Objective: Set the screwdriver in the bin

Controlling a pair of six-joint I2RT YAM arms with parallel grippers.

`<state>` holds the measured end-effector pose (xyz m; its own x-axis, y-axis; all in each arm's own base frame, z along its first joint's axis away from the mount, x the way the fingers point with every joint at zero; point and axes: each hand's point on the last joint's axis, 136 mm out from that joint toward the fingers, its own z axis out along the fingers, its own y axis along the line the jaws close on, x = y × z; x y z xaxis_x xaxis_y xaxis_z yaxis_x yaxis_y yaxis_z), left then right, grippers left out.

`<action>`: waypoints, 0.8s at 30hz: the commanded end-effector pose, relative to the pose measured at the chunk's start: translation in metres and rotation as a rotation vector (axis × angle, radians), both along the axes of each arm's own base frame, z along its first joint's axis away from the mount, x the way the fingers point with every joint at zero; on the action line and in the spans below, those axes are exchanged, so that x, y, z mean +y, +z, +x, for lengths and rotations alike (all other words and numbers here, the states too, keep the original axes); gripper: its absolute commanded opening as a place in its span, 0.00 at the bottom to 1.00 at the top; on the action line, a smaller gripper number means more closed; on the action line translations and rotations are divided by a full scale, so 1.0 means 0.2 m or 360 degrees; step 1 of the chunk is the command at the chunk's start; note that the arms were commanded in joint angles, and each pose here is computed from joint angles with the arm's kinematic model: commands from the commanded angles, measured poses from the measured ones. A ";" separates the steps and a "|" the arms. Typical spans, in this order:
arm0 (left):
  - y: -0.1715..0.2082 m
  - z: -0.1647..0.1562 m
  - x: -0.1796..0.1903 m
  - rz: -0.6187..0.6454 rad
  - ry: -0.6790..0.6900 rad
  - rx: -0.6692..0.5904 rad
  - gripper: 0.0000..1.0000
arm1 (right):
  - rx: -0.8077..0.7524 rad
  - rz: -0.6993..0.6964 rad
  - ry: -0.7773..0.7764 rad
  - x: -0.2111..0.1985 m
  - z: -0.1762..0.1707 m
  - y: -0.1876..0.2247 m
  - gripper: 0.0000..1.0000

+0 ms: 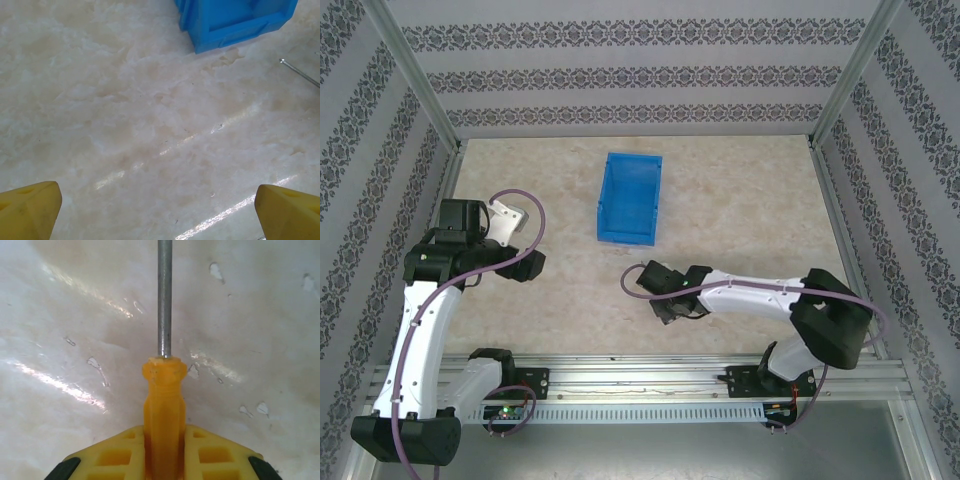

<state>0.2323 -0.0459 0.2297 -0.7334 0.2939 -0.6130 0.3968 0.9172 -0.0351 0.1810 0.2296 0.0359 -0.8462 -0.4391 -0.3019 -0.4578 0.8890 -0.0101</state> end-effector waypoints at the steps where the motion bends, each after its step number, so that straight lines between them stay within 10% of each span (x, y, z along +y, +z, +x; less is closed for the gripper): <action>1: 0.02 -0.01 -0.01 0.0012 -0.0041 -0.0019 0.99 | -0.0048 0.0024 -0.0069 -0.05 0.00 0.06 0.17; 24: 0.07 0.07 0.03 0.0027 0.0061 -0.0038 0.99 | -0.0165 0.0315 -0.0001 0.30 0.27 0.52 0.18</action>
